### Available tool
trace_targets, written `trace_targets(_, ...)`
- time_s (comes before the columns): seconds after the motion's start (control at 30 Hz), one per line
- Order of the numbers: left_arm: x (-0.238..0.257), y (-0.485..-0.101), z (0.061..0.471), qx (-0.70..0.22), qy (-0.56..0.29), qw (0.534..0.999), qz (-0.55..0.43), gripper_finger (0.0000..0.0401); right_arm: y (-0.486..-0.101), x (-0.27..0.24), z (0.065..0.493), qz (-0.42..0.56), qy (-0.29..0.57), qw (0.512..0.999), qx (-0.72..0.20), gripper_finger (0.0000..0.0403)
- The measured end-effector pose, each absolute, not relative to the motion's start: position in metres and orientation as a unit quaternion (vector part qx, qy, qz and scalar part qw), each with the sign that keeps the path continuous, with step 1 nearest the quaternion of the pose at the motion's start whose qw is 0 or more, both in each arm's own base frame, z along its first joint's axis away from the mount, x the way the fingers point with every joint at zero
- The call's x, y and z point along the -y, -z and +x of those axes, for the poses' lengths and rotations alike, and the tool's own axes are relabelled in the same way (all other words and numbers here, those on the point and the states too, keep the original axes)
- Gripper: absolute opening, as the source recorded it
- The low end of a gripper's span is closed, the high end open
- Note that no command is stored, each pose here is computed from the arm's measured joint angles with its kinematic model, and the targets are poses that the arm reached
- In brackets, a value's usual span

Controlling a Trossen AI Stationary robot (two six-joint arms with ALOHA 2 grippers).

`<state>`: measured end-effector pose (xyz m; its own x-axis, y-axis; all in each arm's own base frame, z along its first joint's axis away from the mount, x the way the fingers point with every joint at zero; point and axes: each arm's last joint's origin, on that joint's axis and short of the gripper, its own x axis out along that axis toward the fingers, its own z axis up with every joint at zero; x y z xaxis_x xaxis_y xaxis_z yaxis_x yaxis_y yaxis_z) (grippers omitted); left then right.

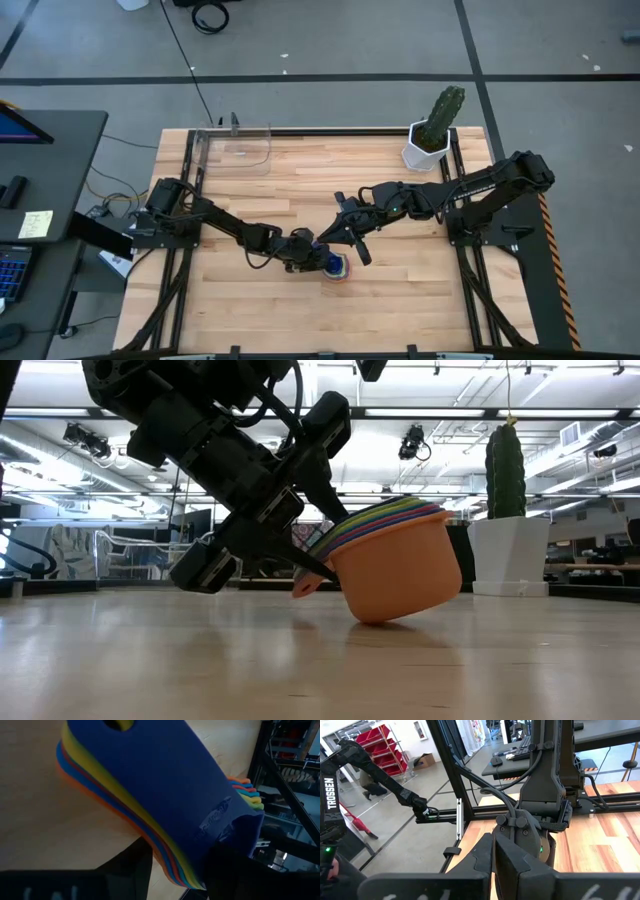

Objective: Nest measuring cups in basket
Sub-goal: Put the stacked nesting measuring cups into the transparent bin

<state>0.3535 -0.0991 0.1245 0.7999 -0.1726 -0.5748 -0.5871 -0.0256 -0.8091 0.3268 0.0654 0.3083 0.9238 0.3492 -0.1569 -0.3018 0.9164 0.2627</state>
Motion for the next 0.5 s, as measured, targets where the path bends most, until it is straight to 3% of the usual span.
trace_targets(0.5, 0.0942, -0.1282, 0.3516, -0.283, -0.165, 0.653, -0.683, 0.0133, -0.309, -0.0654, 0.3269, 0.118, -0.168, 0.974, -0.098, 0.0023)
